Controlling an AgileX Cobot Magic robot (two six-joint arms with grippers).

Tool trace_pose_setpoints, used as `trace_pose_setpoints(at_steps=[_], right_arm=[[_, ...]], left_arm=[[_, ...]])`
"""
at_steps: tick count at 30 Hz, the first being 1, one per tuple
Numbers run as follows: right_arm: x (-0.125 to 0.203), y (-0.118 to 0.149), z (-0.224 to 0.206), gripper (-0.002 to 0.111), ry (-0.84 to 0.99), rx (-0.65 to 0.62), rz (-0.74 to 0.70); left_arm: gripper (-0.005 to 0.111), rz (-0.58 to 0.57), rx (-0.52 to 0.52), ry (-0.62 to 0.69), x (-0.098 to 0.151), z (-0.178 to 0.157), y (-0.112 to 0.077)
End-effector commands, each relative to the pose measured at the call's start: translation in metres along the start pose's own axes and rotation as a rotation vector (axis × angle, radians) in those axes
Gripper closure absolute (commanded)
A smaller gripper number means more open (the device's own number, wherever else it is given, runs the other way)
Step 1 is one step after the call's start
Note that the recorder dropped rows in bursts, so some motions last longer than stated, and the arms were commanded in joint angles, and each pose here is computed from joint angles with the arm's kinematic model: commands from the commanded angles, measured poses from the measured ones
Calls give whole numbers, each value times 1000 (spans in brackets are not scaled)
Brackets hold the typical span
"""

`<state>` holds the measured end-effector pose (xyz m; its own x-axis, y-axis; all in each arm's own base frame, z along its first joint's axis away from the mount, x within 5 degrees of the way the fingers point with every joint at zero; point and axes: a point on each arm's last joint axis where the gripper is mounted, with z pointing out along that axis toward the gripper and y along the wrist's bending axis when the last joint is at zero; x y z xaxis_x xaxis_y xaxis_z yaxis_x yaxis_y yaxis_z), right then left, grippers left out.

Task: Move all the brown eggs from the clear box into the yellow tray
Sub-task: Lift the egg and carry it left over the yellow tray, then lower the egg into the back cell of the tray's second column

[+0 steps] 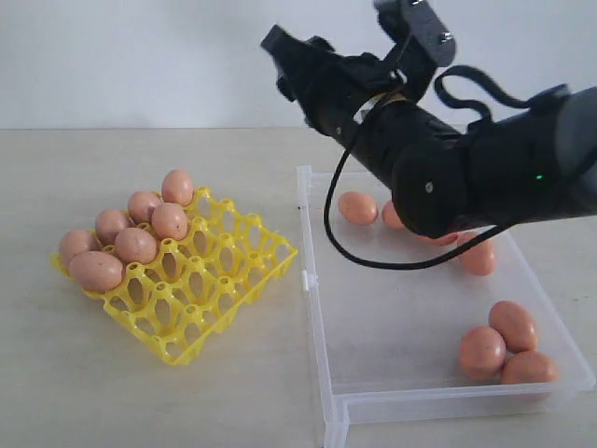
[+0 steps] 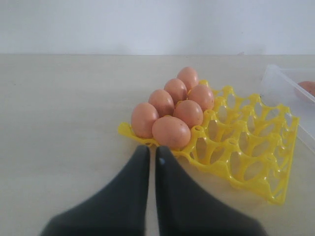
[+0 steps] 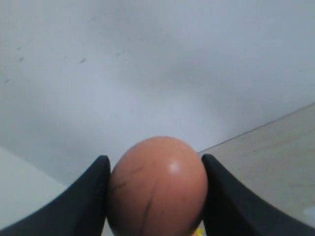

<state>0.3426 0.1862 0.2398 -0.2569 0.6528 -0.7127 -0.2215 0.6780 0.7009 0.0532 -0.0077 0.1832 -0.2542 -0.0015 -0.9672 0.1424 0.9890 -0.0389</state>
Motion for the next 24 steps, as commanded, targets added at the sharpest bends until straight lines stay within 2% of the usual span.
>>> trace_pose_setpoints(at_steps=[1, 4, 10, 14, 16, 18, 21, 24], right_arm=[[24, 20, 18, 109, 154, -291, -118], [39, 23, 32, 109, 243, -362, -160], [66, 11, 57, 109, 278, -352, -93], [91, 13, 61, 109, 327, -360, -84], [107, 19, 61, 109, 356, -369, -125], [122, 27, 60, 109, 390, -361, -248], [132, 36, 61, 109, 394, -234, -375], [127, 38, 67, 109, 282, -79, -395]], left_arm=[[103, -3, 6, -4, 0, 0, 0], [103, -3, 6, -4, 0, 0, 0], [103, -3, 6, -4, 0, 0, 0], [103, -3, 6, -4, 0, 0, 0], [103, -3, 6, -4, 0, 0, 0], [103, -3, 6, -4, 0, 0, 0], [103, -3, 6, -4, 0, 0, 0], [103, -3, 6, -4, 0, 0, 0]])
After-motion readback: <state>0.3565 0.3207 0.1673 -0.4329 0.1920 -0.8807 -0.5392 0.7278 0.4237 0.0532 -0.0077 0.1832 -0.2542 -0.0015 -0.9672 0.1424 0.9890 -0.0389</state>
